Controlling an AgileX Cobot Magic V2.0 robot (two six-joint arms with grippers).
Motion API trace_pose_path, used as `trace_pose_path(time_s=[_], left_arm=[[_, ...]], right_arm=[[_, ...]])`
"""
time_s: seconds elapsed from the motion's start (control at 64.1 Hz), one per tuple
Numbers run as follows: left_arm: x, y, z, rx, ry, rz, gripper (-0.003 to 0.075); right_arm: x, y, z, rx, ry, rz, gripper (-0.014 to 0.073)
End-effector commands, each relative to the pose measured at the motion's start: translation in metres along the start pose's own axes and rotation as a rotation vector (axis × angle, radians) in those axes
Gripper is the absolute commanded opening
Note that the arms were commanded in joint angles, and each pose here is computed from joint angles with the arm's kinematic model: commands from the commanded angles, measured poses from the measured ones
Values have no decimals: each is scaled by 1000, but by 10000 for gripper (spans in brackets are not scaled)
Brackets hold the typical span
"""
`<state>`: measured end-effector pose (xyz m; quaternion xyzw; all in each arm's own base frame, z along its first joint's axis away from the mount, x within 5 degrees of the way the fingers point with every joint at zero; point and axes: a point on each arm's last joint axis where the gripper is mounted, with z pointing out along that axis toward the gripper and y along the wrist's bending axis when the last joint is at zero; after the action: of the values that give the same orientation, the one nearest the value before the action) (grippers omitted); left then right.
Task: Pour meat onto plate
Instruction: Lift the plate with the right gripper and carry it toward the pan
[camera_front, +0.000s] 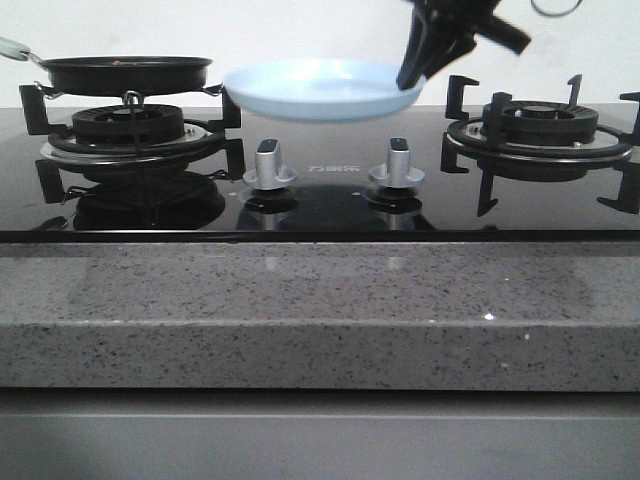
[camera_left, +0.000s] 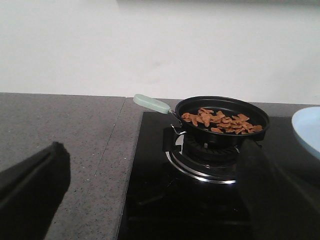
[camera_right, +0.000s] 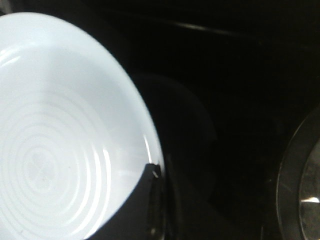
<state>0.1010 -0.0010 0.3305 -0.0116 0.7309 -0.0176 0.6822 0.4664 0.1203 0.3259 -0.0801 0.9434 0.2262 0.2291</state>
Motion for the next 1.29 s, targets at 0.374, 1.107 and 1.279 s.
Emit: trace_pose_path(time_s=[0.374, 1.107, 1.279], left_arm=[[-19, -2, -1, 12, -112, -10, 659], [-19, -2, -1, 12, -112, -10, 659], [-19, -2, -1, 12, -112, -10, 659]], right_arm=[[26, 57, -134, -75, -123, -97, -20], [172, 34, -124, -47, -301, -64, -18], [174, 28, -104, -65, -221, -20, -18]])
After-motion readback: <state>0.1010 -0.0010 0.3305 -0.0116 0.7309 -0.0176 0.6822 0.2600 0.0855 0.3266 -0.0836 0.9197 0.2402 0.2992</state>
